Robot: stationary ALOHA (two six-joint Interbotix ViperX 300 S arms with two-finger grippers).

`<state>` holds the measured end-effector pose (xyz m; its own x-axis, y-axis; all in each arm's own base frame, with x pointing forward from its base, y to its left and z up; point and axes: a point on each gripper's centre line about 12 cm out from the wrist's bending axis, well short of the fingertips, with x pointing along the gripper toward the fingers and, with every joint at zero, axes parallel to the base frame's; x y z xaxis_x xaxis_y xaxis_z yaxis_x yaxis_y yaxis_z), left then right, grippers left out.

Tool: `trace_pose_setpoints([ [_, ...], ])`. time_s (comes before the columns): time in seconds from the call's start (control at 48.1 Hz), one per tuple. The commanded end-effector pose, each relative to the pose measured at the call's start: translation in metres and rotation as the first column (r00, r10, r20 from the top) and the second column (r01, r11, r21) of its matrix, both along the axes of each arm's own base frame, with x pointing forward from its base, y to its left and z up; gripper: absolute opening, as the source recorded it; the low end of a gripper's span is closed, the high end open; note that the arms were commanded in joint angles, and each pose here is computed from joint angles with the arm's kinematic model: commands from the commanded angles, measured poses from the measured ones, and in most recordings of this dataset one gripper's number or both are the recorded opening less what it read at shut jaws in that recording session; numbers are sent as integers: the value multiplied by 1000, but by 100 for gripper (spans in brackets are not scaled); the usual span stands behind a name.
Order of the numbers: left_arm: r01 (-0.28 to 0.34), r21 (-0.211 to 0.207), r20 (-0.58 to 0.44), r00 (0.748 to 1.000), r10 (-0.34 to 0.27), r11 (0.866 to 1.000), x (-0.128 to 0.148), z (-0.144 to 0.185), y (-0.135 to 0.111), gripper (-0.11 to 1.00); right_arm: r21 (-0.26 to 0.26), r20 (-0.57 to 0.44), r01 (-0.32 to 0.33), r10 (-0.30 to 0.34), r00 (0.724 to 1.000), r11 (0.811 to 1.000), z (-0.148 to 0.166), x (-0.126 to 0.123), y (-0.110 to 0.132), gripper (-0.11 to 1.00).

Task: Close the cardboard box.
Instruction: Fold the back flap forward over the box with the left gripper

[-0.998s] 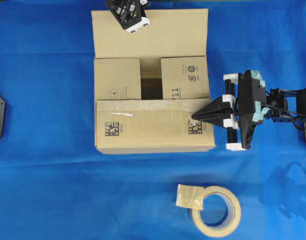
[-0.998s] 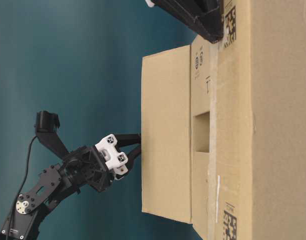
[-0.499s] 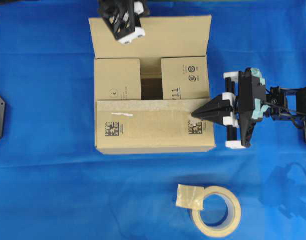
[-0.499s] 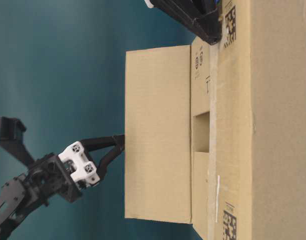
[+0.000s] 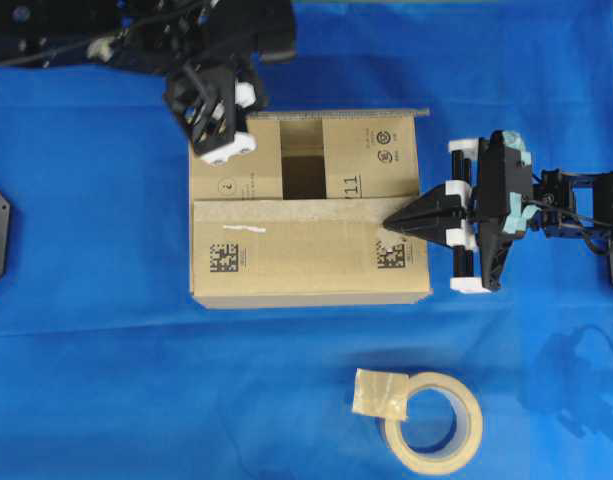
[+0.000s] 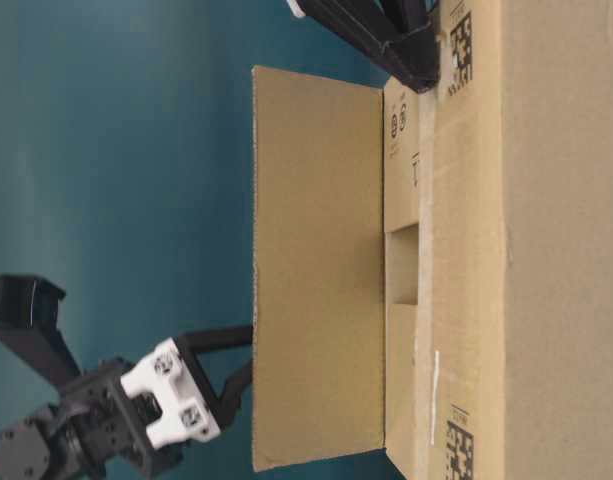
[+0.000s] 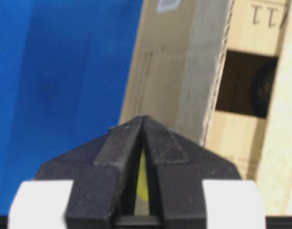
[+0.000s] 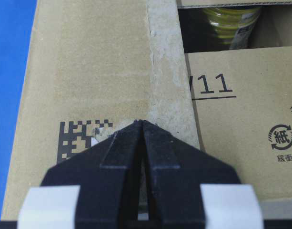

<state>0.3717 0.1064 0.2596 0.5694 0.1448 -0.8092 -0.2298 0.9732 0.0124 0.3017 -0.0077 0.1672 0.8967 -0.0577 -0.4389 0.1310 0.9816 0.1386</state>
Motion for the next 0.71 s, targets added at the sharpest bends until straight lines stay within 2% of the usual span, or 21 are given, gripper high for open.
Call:
trace_pose_setpoints([
  [0.0,8,2,61,998,-9,1000,-4,14,-12,0,-3,32,5,-5,999,1000,9,3,-2,0],
  [0.229,-2,-33,101,995,6,999,-16,0,-31,0,-3,34,5,-5,999,1000,9,3,-2,0],
  [0.686,-59,-119,154,985,77,991,-33,-56,-53,0,-9,33,4,-3,999,1000,9,3,-2,0],
])
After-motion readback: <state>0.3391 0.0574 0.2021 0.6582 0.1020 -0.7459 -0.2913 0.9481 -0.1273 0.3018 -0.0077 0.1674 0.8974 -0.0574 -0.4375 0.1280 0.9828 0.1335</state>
